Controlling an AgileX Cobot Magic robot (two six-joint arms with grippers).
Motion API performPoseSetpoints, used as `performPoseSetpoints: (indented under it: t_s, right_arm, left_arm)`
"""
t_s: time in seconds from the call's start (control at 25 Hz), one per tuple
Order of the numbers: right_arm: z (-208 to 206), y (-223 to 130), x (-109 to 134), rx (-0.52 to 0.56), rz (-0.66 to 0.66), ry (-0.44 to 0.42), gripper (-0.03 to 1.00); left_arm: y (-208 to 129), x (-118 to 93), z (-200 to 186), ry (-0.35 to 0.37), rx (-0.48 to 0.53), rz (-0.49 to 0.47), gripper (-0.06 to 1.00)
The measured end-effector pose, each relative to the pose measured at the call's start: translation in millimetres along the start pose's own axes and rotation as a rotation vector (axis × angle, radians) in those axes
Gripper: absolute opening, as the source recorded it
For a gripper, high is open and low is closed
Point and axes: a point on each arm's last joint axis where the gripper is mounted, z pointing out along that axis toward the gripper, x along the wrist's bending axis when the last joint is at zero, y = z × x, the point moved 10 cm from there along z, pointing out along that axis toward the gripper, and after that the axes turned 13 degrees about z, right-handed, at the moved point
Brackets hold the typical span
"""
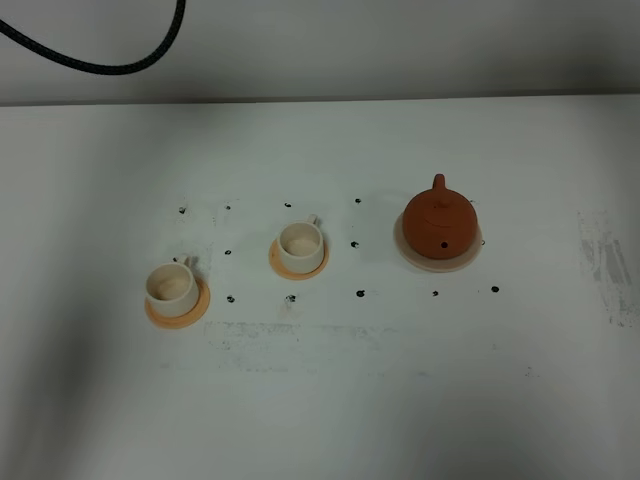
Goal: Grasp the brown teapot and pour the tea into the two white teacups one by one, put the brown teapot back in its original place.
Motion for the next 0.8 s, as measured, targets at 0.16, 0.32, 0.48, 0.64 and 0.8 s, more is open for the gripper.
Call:
performPoseSetpoints:
  t_s: [0.16, 0.32, 0.48, 0.64, 0.8]
  right_arm:
    - [-35.0, -1.7, 9.8, -0.02, -0.008, -0.017, 0.59]
    - [-63.1, -9.0, 19.7, -0.028, -0.013, -0.018, 0.59]
    - [-82.1, -25.3, 24.3, -0.008, -0.059, -0.052, 0.58]
    - [-85.2, -53.8, 25.5, 0.058, -0.203, -0.18, 0.57]
    - [-78.0, -76.3, 36.6, 0.117, -0.295, -0.237, 0.57]
  left_arm:
    - [1.7, -12.6, -25.3, 0.028, 0.048, 0.057, 0.42]
    - [-7.2, -32.4, -41.8, 0.047, 0.078, 0.097, 0.42]
    - [-18.5, -46.8, -72.0, 0.066, 0.095, 0.066, 0.42]
    - [-38.8, -66.1, -106.7, 0.078, 0.122, 0.046, 0.4]
    - [-65.9, -92.0, -142.6, 0.109, 0.111, 0.024, 0.37]
